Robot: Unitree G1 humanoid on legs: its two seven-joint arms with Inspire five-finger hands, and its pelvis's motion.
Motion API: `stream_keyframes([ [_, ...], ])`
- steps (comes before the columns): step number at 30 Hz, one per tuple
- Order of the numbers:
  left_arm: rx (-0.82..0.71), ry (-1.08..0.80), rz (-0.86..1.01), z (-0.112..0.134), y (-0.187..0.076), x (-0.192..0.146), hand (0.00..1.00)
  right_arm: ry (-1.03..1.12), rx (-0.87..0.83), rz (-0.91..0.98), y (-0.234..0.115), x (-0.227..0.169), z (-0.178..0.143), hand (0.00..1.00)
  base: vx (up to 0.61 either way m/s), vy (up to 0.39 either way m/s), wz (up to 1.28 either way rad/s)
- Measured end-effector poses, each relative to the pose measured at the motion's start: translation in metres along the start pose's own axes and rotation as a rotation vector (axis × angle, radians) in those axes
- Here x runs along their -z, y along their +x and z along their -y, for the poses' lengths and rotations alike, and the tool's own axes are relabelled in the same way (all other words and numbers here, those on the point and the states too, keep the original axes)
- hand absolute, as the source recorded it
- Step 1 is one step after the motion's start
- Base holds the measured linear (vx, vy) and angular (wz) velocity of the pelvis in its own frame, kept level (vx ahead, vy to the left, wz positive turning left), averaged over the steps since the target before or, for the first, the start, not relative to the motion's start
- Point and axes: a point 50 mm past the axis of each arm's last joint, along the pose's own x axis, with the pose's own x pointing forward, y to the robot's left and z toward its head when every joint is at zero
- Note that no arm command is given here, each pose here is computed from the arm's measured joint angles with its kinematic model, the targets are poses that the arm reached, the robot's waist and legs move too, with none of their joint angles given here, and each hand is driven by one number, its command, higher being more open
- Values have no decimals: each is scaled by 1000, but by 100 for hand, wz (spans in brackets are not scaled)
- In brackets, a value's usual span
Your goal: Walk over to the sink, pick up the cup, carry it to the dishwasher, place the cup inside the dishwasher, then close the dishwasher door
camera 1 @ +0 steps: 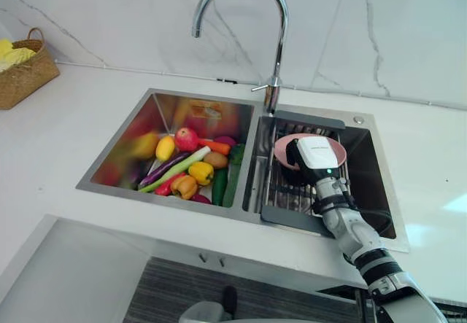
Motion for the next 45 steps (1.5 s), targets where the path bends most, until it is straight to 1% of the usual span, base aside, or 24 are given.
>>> stream_keyframes([
  [4, 3, -1, 0, 1, 0, 0, 100, 138, 127, 15, 5, -9, 27, 0, 17, -16, -16],
  [8, 2, -1, 3, 2, 0, 0, 100, 269, 283, -28, 6, -2, 59, 0, 10, -32, -7],
  [11, 2, -2, 0, 2, 0, 0, 100, 371, 335, -37, 7, 0, 75, 0, 0, -42, -7],
  [13, 2, -2, -3, 1, 0, 1, 100, 372, 306, -26, 7, -1, 76, 0, -3, -47, -9],
  [16, 1, -3, 1, 1, 0, 1, 100, 373, 219, -10, 6, -5, 67, 0, -9, -50, -8],
  [22, -2, -4, 7, 1, 0, 1, 100, 355, 216, 10, 6, -9, 65, 0, -2, -13, 0],
  [25, -7, -4, 8, 1, 0, 1, 100, 334, 245, 33, 6, -13, 71, 0, 1, -19, -4],
  [28, -15, -23, 9, 0, 0, 1, 100, 323, 320, 69, 6, -21, 85, 0, -6, -34, -11],
  [33, -10, -37, -21, -1, 0, 7, 100, 274, 504, 70, -3, -16, 124, 0, -46, -17, -31],
  [35, 3, -33, -11, -2, 0, 4, 100, 222, 622, 33, -8, -5, 146, 0, -86, 15, -62],
  [36, 3, -34, -8, -2, 0, 3, 100, 203, 648, 9, -10, 0, 149, 0, -41, 18, -39],
  [37, 9, -50, 0, -2, 1, 0, 100, 163, 685, -73, -19, 16, 153, 0, -29, 26, -29],
  [38, 9, -77, 6, -2, 1, 0, 100, 131, 705, -184, -31, 35, 150, 0, -27, 31, -30],
  [39, 8, -88, 3, -3, 1, 1, 100, 113, 709, -240, -38, 44, 148, 0, 7, 32, -44],
  [40, 6, -118, -9, -4, 1, 4, 100, 73, 715, -367, -58, 66, 146, 0, 19, 35, -50],
  [43, -14, -129, -20, -7, 0, 6, 100, 80, 750, -499, -79, 88, 145, 0, 22, 23, -61],
  [45, -47, -126, -37, -15, -1, 8, 100, 88, 780, -597, -99, 100, 140, 0, 18, -9, -70],
])
